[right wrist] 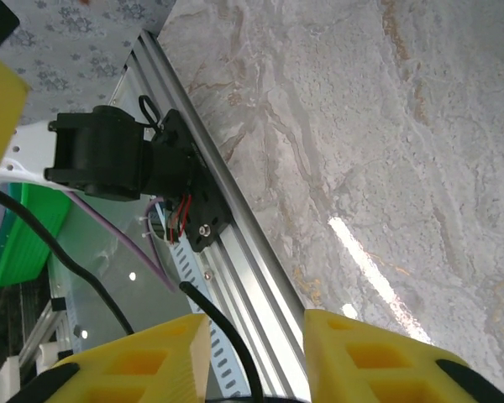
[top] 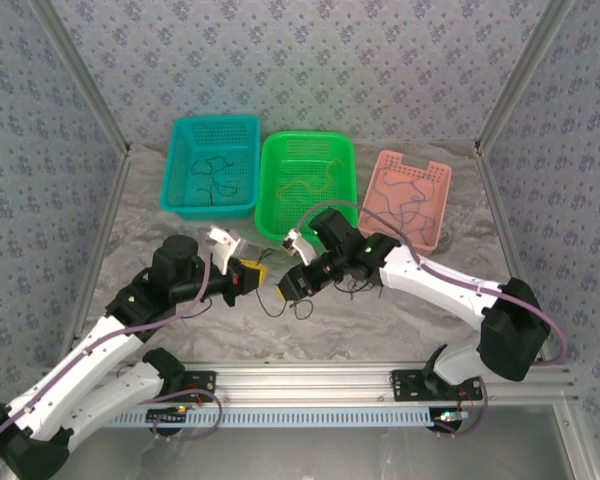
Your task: Untangle the cables
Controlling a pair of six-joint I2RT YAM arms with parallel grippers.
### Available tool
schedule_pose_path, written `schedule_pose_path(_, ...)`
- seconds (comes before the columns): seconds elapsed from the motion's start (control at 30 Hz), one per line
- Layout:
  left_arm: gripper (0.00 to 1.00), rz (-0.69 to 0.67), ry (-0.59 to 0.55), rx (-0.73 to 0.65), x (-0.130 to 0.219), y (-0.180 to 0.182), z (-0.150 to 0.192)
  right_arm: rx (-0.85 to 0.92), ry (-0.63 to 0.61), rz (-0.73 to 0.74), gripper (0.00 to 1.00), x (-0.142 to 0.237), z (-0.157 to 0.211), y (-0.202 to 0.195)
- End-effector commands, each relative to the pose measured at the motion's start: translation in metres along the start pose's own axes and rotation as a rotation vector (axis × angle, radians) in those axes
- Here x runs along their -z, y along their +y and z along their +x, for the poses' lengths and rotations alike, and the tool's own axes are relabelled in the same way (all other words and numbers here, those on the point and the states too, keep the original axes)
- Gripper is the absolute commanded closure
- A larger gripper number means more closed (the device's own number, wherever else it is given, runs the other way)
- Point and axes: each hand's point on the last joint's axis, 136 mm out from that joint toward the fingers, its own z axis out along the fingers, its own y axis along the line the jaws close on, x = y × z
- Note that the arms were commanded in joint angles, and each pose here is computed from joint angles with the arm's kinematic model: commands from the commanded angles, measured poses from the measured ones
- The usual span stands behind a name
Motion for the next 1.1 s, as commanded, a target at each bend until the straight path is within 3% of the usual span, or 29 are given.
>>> schedule_pose_path(0.0, 1.00, 0.029, -0.024, -0.032, -0.001, -0.006, -0.006, 0.001, -0.009, -0.015, 0.78, -0.004, 0.000, 0.001)
schedule_pose_path(0.1, 1.00, -0.027, -0.046, -0.018, 0.003, 0.001, -0.009, -0.016, -0.049, 0.040, 1.00, 0.001, -0.002, -0.009)
schedule_pose_path(0.23, 1.00, -0.228, -0.108, 0.062, 0.019, 0.032, -0.017, -0.094, -0.204, 0.159, 1.00, 0.034, -0.010, -0.037)
schedule_pose_path(0.37, 1.00, -0.455, -0.249, 0.229, 0.046, 0.069, -0.022, -0.230, -0.506, 0.283, 1.00, 0.104, -0.017, -0.070)
schedule_pose_path(0.5, 1.00, -0.452, -0.447, 0.401, 0.060, 0.080, -0.025, -0.394, -0.836, 0.360, 1.00, 0.164, -0.006, -0.086)
schedule_pose_path(0.63, 1.00, -0.429, -0.629, 0.540, 0.071, 0.091, -0.029, -0.644, -1.088, 0.402, 1.00, 0.183, 0.033, -0.111)
schedule_pose_path(0.9, 1.00, -0.474, -0.764, 0.593, 0.100, 0.094, -0.047, -0.848, -1.207, 0.596, 1.00, 0.192, 0.085, -0.125)
schedule_pose_path(1.07, 1.00, -0.495, -0.820, 0.584, 0.117, 0.093, -0.055, -0.907, -1.241, 0.605, 1.00, 0.189, 0.093, -0.128)
